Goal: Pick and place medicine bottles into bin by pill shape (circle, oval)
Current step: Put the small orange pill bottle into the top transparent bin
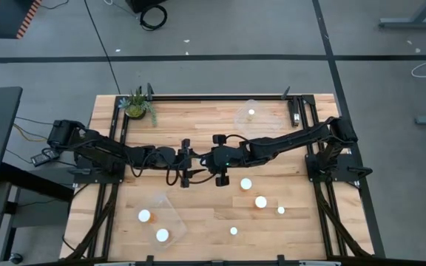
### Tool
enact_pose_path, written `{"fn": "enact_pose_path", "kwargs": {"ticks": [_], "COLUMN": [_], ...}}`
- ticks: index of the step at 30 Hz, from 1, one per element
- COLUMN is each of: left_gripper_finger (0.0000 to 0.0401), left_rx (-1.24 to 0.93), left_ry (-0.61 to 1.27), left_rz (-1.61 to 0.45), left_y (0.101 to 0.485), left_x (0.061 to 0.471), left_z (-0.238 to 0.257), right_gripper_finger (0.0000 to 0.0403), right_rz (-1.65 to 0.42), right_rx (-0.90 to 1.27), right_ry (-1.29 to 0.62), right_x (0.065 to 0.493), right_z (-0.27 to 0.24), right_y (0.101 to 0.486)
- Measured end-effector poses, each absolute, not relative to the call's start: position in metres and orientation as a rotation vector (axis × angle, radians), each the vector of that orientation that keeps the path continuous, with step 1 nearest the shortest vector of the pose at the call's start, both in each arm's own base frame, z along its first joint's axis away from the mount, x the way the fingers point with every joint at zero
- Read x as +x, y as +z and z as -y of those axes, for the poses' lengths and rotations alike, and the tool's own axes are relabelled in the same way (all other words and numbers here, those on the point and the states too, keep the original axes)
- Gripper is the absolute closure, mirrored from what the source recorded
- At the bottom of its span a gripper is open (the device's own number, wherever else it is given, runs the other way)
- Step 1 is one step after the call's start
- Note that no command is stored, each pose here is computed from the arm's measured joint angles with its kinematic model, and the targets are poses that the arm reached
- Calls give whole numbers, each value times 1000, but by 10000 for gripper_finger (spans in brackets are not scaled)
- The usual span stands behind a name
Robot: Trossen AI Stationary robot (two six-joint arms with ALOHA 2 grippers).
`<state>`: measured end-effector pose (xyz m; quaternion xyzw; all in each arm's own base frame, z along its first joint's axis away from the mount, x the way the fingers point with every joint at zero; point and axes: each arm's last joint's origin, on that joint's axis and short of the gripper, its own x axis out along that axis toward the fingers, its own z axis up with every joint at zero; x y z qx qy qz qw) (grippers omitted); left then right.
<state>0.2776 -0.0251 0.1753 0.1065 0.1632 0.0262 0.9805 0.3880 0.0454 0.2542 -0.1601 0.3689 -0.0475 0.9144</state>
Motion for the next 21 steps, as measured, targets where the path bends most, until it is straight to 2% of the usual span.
{"fn": "enact_pose_path", "kwargs": {"ticks": [9,21], "left_gripper_finger": [210,225], "left_rx": [277,292], "left_ry": [137,158], "left_rz": [-341,-363], "left_y": [175,173], "left_x": [277,276], "left_z": [22,21], "right_gripper_finger": [264,264], "right_rz": [-790,-963], "right_rx": [-317,-302], "right_ry": [-103,-89], "right_x": [386,373], "right_z": [-45,-40], "right_y": [252,241]}}
